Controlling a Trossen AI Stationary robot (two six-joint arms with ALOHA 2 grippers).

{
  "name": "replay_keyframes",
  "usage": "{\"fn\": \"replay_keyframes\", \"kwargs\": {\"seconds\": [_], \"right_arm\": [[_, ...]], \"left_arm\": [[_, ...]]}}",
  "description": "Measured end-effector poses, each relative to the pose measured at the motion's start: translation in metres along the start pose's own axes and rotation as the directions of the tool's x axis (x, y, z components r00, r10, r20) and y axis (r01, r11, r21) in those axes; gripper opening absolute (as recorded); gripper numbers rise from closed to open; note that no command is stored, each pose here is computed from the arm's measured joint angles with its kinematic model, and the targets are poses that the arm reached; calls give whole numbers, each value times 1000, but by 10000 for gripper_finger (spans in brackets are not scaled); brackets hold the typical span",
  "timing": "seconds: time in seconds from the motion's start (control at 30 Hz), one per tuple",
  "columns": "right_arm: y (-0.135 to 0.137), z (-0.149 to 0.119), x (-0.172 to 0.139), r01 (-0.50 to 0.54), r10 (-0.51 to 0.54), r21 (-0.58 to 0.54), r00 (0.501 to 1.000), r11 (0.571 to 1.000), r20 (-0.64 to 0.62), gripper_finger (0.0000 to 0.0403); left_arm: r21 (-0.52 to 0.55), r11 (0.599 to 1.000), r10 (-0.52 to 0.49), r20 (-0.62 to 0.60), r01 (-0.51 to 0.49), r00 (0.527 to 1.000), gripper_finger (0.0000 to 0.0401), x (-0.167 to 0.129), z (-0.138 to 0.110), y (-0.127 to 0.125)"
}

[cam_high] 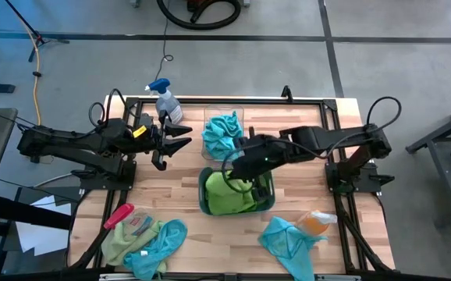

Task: Sort microfiber towel by color & place in baskets
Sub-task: Put the green microfiber towel into the blue bin

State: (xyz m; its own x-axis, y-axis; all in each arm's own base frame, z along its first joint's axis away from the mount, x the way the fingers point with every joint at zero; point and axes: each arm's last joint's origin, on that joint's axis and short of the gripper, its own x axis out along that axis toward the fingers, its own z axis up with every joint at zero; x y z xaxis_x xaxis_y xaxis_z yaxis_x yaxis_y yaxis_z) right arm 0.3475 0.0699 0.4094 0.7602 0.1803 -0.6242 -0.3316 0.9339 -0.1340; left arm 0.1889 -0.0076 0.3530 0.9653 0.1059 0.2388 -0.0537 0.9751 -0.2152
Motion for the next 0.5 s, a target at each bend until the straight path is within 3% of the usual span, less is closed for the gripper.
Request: {"fn": "replay_keyframes", "kwargs": {"seconds": [0.37,0.5], "right_arm": [[1,7,-15,-217,217,-11,974,976,59,0],[1,15,-31,-225,230,-56,967,973,112,0]], "left_arm": [[-1,1000,0,0,0,1000,149,0,0,0],[-1,1000,1,0,-1,1000,149,0,0,0]]}}
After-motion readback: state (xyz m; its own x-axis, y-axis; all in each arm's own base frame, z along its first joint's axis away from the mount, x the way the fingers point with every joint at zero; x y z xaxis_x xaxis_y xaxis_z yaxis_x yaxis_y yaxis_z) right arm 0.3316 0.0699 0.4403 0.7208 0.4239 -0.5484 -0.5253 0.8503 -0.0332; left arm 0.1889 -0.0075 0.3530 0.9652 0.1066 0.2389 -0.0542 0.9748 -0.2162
